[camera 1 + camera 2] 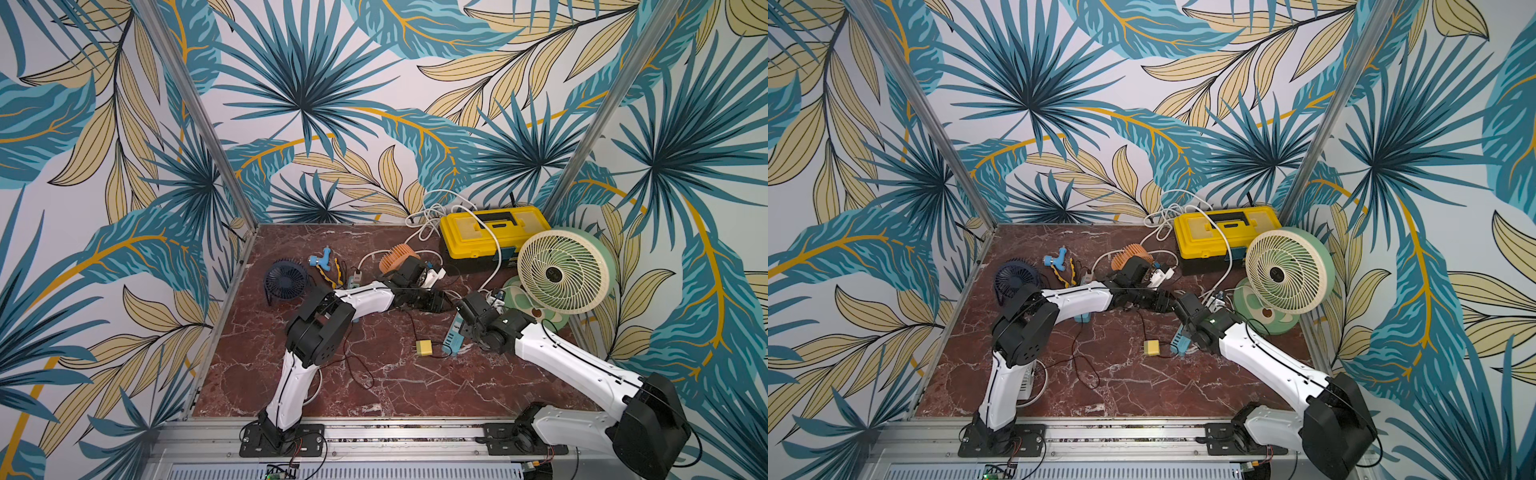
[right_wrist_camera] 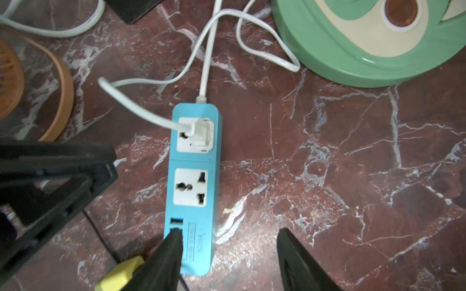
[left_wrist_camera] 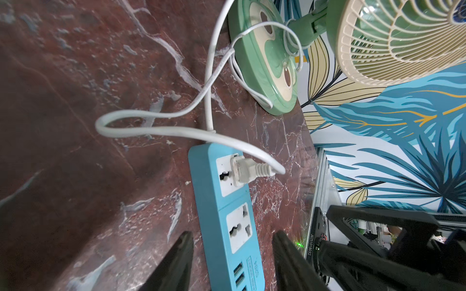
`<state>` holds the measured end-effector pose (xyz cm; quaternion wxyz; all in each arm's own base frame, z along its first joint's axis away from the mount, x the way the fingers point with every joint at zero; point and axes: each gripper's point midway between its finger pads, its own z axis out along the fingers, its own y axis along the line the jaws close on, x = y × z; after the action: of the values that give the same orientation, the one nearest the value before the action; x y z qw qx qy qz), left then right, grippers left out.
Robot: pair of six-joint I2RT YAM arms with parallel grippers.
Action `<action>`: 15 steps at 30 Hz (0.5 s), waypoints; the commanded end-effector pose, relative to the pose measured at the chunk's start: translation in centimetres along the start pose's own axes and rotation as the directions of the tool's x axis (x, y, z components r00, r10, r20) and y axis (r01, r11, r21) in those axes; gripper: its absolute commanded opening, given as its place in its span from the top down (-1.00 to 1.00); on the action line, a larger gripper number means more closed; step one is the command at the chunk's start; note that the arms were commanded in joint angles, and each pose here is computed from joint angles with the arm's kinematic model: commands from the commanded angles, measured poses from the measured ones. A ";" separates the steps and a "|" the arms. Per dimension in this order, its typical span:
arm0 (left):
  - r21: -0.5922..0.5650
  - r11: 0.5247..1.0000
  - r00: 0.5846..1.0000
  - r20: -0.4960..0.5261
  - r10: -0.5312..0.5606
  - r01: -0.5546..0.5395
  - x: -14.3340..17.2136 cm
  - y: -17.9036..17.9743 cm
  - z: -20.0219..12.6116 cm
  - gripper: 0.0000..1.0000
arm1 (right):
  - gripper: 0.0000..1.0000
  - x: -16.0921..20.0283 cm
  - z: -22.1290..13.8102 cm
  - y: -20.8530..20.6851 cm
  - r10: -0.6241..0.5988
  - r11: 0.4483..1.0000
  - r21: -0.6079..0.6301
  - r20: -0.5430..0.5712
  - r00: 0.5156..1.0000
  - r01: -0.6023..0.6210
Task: Unplug the desk fan from the power strip
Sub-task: Remove the plug from the socket.
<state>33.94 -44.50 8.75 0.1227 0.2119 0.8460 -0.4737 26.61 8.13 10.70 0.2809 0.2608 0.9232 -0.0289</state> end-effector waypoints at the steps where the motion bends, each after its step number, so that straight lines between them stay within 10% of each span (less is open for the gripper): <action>1: -0.032 0.999 0.999 -0.034 0.001 -0.002 0.8 0.9 1.0 -0.10 | -0.22 -1.1 1.5 0.4 0.003 1.000 0.015 0.021 1.000 -0.003; 15: -0.059 0.998 0.996 -0.086 -0.024 0.019 2.4 1.9 2.7 -0.08 | -0.10 -3.0 5.7 2.9 -0.007 0.999 0.034 0.027 1.000 0.006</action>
<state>32.46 -44.65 4.53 0.0796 0.2094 0.8690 -0.4411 32.01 7.87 7.94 0.2829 0.2681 0.9196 -0.0487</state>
